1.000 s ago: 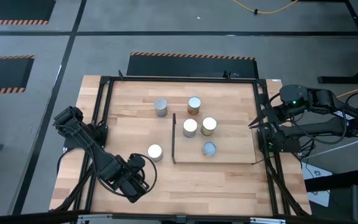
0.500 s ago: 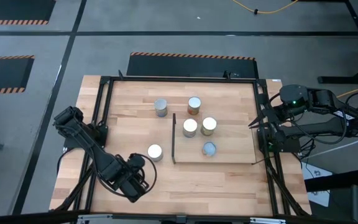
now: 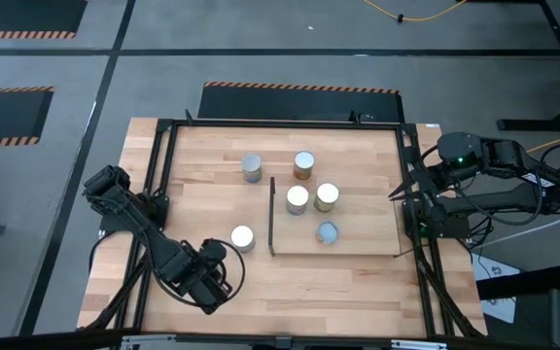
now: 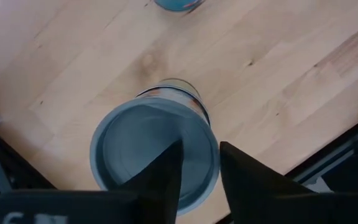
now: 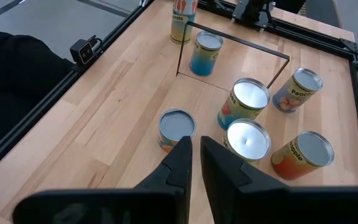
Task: Pick and place cans onto a shelf
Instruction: Put the canned sliced carrots on the shelf
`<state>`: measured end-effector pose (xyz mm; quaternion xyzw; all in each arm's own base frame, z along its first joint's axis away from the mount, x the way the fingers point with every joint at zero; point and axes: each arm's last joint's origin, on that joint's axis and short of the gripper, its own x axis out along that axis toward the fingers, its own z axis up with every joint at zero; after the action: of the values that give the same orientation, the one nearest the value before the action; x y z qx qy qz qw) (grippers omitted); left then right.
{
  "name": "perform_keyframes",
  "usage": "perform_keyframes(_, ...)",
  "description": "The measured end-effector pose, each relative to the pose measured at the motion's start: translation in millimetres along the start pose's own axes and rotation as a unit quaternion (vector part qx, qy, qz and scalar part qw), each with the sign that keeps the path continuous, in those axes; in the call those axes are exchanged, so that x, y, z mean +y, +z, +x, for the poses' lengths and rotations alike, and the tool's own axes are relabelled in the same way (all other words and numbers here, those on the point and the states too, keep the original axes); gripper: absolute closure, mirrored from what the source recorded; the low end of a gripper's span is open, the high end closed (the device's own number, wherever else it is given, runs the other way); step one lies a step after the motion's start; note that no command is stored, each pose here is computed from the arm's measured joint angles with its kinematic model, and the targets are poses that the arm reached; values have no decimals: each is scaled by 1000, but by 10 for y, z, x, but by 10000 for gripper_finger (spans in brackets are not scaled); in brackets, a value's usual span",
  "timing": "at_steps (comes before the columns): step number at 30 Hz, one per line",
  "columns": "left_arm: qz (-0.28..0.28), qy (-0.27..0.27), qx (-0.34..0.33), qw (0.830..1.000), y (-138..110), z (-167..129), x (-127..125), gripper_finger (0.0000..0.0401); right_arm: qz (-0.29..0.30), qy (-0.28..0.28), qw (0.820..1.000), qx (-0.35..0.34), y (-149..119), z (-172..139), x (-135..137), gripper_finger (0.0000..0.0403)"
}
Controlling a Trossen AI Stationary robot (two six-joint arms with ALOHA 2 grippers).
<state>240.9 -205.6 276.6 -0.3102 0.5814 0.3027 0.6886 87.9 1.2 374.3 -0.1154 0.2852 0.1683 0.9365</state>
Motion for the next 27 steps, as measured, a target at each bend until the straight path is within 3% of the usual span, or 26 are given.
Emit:
perform_keyframes(10, -1, -2, -1, 1000, 2, -2, -6, 393, 0, 0, 1000, 0, 0, -1, 0, 364)
perform_keyframes(20, -5, -4, -5, 1000, 20, -91, -35, 397, 0, 0, 1000, 0, 0, -1, 0, 364)
perform_keyframes(27, 15, -62, -34, 997, 117, -422, -127, 399, 0, 0, 1000, 0, 0, 0, 0, 364)
